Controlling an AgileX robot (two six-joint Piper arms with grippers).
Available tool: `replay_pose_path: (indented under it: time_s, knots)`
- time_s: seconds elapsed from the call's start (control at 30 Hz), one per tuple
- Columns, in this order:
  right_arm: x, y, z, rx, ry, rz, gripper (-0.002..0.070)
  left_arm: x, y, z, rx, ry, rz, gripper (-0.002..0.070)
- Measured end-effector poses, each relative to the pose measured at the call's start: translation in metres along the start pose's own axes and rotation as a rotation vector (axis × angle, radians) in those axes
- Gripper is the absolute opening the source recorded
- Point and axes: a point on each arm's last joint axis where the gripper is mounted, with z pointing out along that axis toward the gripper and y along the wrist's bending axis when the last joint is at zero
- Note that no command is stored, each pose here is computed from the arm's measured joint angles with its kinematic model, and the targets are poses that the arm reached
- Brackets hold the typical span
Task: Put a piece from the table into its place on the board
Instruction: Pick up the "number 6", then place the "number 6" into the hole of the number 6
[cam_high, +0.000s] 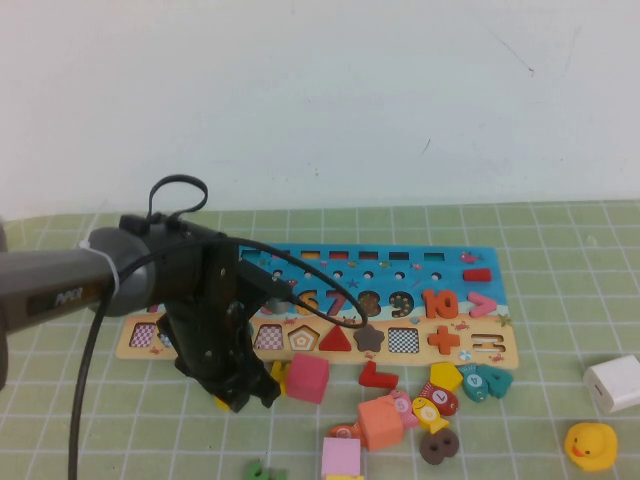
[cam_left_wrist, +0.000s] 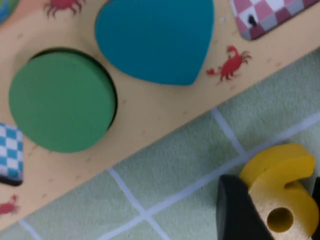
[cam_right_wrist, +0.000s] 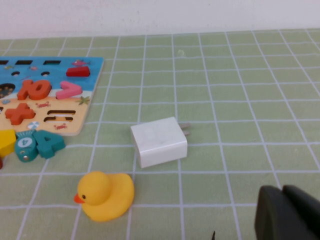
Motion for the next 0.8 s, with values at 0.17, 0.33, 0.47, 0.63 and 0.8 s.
replay_pose_path:
  time_s: [0.17,0.33,0.47,0.63,0.8]
  knots:
    - [0.000,0.000,0.000,0.000,0.000,0.000,-0.0001,-0.015,0.003,-0.026,-0.004,-0.019,-0.001,0.0257]
    - [0.000,0.000,0.000,0.000,0.000,0.000,-0.0001,-0.044,0.006,-0.074,0.008,-0.105,-0.017,0.0257]
    - [0.000,0.000,0.000,0.000,0.000,0.000,-0.0001,-0.064,0.005,-0.103,0.045,-0.200,-0.054,0.0257]
    - [0.000,0.000,0.000,0.000,0.000,0.000,-0.0001,-0.090,0.005,-0.104,0.097,-0.259,-0.127,0.0257]
    - [0.000,0.000,0.000,0.000,0.000,0.000,-0.0001,-0.104,0.007,-0.074,0.108,-0.236,-0.173,0.0257]
